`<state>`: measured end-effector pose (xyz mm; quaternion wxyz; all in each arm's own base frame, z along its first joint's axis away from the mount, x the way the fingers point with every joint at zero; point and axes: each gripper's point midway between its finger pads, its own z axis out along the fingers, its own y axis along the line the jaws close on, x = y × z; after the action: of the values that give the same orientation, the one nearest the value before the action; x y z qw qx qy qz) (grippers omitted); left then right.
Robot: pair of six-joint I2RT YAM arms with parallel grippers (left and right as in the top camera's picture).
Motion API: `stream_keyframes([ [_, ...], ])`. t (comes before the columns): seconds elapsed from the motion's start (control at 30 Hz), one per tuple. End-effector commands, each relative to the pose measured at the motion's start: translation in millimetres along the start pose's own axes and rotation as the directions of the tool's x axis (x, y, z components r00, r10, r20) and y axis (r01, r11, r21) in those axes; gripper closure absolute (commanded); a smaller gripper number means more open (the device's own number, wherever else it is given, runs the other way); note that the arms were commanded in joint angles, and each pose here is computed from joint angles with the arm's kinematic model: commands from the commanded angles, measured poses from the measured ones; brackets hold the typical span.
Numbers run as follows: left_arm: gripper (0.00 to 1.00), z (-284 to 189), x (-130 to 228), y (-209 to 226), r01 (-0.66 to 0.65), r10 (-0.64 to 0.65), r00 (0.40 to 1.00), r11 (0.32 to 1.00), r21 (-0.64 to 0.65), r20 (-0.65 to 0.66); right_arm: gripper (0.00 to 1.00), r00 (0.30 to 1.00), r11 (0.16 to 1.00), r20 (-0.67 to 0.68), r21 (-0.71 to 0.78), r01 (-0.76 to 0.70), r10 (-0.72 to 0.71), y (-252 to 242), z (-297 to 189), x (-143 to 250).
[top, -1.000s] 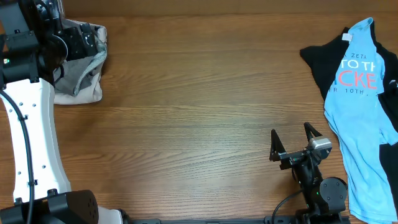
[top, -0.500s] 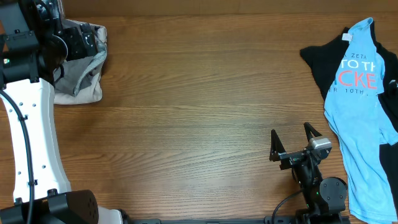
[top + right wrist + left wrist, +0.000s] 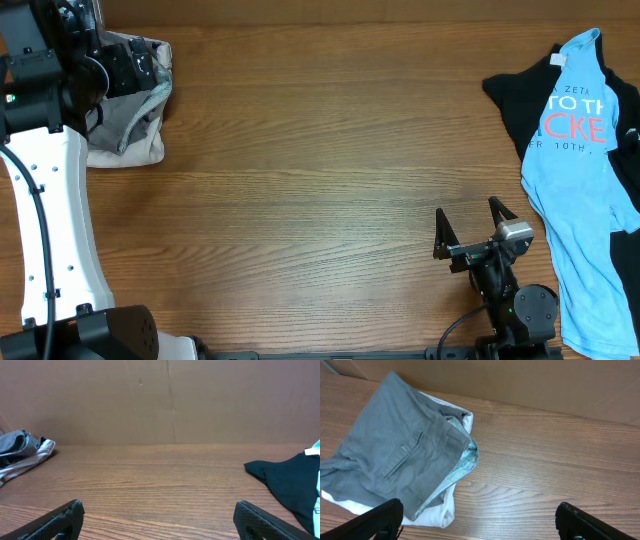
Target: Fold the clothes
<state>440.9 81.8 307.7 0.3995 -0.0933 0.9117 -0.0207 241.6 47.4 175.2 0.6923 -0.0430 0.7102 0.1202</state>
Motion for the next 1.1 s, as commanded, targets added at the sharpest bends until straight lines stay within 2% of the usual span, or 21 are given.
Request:
stream_keyframes([
  [0.0,0.0,-28.1,-9.3,-12.4,-0.029,0.028,0.998,1.0,0.007,0.06,0.0,1.0,1.0,0.003,-0.003,0.006,-0.006,-0.1,-0.1,2.1],
  [0.07,0.0,-48.2,-14.9,-24.2,-0.066,0.067,0.992,0.998,-0.005,0.105,0.0,1.0,1.0,0.003,-0.003,0.006,-0.006,-0.1,-0.1,2.1],
  [0.17,0.0,-89.9,-22.0,-32.0,-0.138,0.164,0.97,0.98,-0.145,0.179,0.0,1.0,1.0,0.003,-0.003,0.006,-0.006,-0.1,-0.1,2.1],
  [0.27,0.0,-120.0,-19.6,-49.2,-0.172,0.205,0.953,0.972,-0.159,0.222,0.0,1.0,1.0,0.003,-0.003,0.007,-0.007,-0.1,-0.1,2.1],
  [0.43,0.0,-143.1,-19.5,-82.2,-0.204,0.195,0.921,0.979,-0.008,0.337,0.0,1.0,1.0,0.003,-0.003,0.006,-0.006,-0.1,-0.1,2.1],
  [0.57,0.0,-140.5,-15.9,-110.0,-0.268,0.17,0.853,0.954,0.134,0.493,0.0,1.0,1.0,0.003,-0.003,0.006,-0.006,-0.1,-0.1,2.1],
  [0.63,0.0,-133.5,-4.4,-116.5,-0.283,0.146,0.829,0.942,0.179,0.541,0.0,1.0,1.0,0.003,-0.003,0.006,-0.006,-0.1,-0.1,2.1],
  [0.73,0.0,-119.3,22.9,-112.6,-0.25,0.095,0.824,0.946,0.208,0.558,0.0,1.0,1.0,0.003,-0.003,0.007,-0.007,-0.1,-0.1,2.1],
  [0.9,0.0,-102.6,77.3,-97.0,-0.233,0.09,0.821,0.954,0.187,0.564,0.0,1.0,1.0,0.003,-0.003,0.006,-0.006,-0.1,-0.1,2.1],
  [1.07,0.0,-101.9,131.4,-84.7,-0.242,0.076,0.772,0.953,0.181,0.631,0.0,1.0,1.0,0.003,-0.003,0.007,-0.007,-0.1,-0.1,2.1],
])
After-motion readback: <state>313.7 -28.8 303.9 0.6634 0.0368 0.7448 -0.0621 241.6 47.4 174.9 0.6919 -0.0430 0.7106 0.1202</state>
